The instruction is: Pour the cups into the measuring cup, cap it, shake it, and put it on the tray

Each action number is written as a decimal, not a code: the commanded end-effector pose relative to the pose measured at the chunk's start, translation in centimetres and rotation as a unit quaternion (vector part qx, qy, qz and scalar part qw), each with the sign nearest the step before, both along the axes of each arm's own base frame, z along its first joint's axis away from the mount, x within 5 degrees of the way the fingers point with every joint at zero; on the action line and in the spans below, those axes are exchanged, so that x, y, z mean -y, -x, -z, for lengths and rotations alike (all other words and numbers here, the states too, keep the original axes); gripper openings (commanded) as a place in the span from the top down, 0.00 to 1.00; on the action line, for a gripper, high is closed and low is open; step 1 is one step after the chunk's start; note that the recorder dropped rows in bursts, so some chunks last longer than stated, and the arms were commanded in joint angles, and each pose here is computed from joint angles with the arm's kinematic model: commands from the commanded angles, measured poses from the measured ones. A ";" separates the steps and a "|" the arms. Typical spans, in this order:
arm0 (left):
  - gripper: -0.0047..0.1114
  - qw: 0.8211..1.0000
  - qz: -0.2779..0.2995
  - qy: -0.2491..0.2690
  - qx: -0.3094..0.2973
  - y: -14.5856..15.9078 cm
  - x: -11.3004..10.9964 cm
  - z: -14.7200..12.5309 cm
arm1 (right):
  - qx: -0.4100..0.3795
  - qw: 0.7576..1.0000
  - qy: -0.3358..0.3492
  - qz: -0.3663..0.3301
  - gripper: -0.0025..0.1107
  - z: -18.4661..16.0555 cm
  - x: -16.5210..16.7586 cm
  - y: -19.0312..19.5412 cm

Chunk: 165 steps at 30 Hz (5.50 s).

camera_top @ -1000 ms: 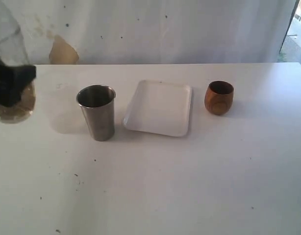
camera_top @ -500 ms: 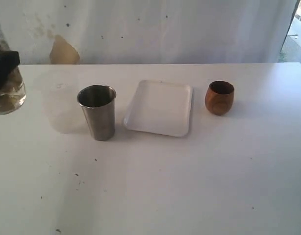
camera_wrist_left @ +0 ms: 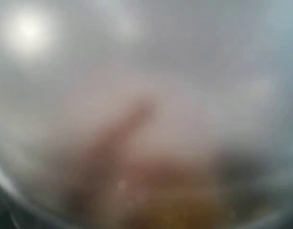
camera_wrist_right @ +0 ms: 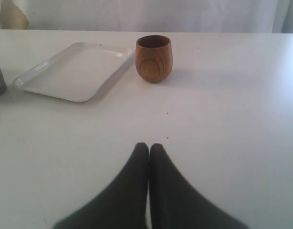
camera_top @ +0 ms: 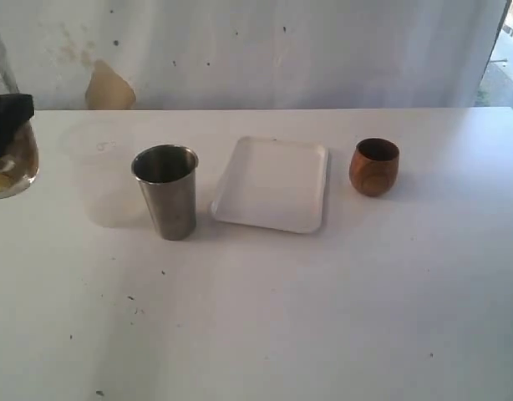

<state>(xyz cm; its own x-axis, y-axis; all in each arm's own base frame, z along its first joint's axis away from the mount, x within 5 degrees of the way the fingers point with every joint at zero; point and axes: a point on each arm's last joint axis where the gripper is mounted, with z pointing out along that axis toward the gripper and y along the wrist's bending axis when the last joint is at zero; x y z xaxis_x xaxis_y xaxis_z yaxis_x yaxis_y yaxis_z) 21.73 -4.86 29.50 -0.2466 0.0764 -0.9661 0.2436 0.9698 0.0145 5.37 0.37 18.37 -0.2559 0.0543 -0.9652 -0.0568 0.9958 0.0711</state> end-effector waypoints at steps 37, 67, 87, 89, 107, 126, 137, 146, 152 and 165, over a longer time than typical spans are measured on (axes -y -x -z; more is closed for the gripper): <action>0.96 0.931 0.015 -0.365 0.033 -11.7 -5.4 3.1 | 0.003 1.000 0.000 0.003 0.98 0.1 0.0 0.0; 0.96 0.720 0.139 -0.676 0.072 -16.9 -5.6 5.1 | 0.002 1.000 -0.022 0.009 0.98 0.1 0.0 0.0; 0.96 0.664 0.113 -0.730 0.113 -17.2 -5.7 4.1 | 0.002 1.000 -0.022 0.009 0.98 0.1 0.0 0.0; 0.96 0.665 0.094 -0.731 0.117 -17.2 -5.9 3.8 | 0.002 1.000 -0.022 0.009 0.98 0.1 0.0 0.0; 0.96 0.608 0.091 -0.778 0.127 -17.9 -6.0 2.3 | 0.001 1.000 -0.021 0.009 0.98 0.1 0.0 0.0; 0.96 0.594 0.086 -0.788 0.135 -17.9 -6.0 2.1 | 0.002 1.000 -0.022 0.009 0.98 0.1 0.0 0.0; 0.96 0.546 0.095 -0.820 0.139 -17.9 -5.9 2.1 | 0.002 1.000 -0.021 0.009 0.98 0.1 0.0 0.0; 0.96 0.548 0.090 -0.820 0.143 -17.9 -5.9 1.9 | 0.002 1.000 -0.021 0.009 0.98 0.1 0.0 0.0; 0.96 0.549 0.092 -0.818 0.143 -18.3 -5.8 2.2 | 0.002 1.000 -0.021 0.009 0.98 0.1 0.0 0.0; 0.96 0.541 0.094 -0.821 0.158 -19.4 -4.9 3.4 | 0.001 1.000 -0.020 0.009 0.98 0.1 0.0 0.0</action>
